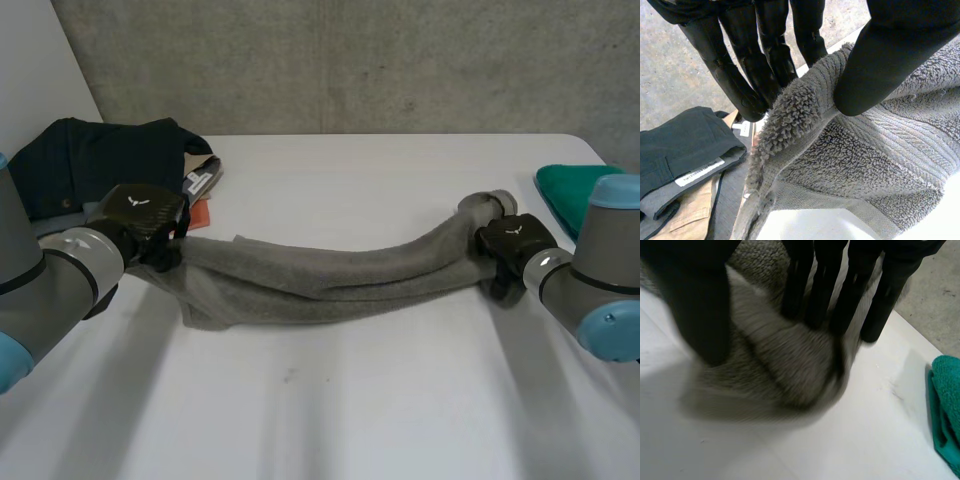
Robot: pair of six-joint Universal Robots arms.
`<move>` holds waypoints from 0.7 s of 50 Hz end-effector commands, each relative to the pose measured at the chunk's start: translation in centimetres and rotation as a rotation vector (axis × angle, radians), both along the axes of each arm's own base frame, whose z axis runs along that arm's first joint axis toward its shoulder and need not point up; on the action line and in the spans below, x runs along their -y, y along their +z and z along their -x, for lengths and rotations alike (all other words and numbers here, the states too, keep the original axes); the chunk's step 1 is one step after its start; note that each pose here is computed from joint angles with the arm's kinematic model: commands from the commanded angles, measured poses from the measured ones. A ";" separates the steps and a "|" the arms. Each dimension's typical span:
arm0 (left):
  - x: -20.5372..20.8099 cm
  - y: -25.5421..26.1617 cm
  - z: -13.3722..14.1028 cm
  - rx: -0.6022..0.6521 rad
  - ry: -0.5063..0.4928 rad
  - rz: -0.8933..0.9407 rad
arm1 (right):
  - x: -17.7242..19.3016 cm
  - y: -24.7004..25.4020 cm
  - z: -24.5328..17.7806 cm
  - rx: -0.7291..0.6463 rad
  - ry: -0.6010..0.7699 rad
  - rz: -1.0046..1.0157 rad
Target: Fold the laundry.
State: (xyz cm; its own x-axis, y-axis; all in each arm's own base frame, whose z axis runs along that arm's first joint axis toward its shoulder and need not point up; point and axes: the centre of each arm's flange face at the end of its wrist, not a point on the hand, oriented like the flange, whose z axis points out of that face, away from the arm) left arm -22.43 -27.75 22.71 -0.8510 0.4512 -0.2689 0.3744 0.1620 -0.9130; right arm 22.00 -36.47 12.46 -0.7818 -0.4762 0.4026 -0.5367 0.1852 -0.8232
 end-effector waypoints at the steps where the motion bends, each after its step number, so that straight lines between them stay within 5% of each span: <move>1: 0.2 -0.1 -0.3 0.001 0.009 -0.001 | 1.9 0.0 0.2 -0.009 -0.030 0.042; 9: 0.7 0.5 -0.8 -0.001 0.023 0.015 | 0.9 7.4 2.4 -0.027 -0.087 0.126; 21: -0.2 0.1 -0.6 0.155 -0.066 -0.066 | -6.5 11.5 5.2 -0.320 0.127 -0.339; 29: 2.8 -2.9 1.0 0.279 -0.081 -0.119 | -3.5 7.7 4.8 -0.414 0.114 -0.354; 35: 7.6 1.8 2.8 0.251 0.022 0.130 | 2.2 10.3 2.9 -0.384 0.024 0.003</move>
State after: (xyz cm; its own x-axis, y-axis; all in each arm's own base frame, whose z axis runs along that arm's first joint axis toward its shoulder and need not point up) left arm -23.73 -30.96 20.34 -0.7099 0.5462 -0.4447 0.6260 0.1998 -0.7538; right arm 17.28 -33.45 20.62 -0.5216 -0.7013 0.4859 -0.8383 0.3154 -0.4447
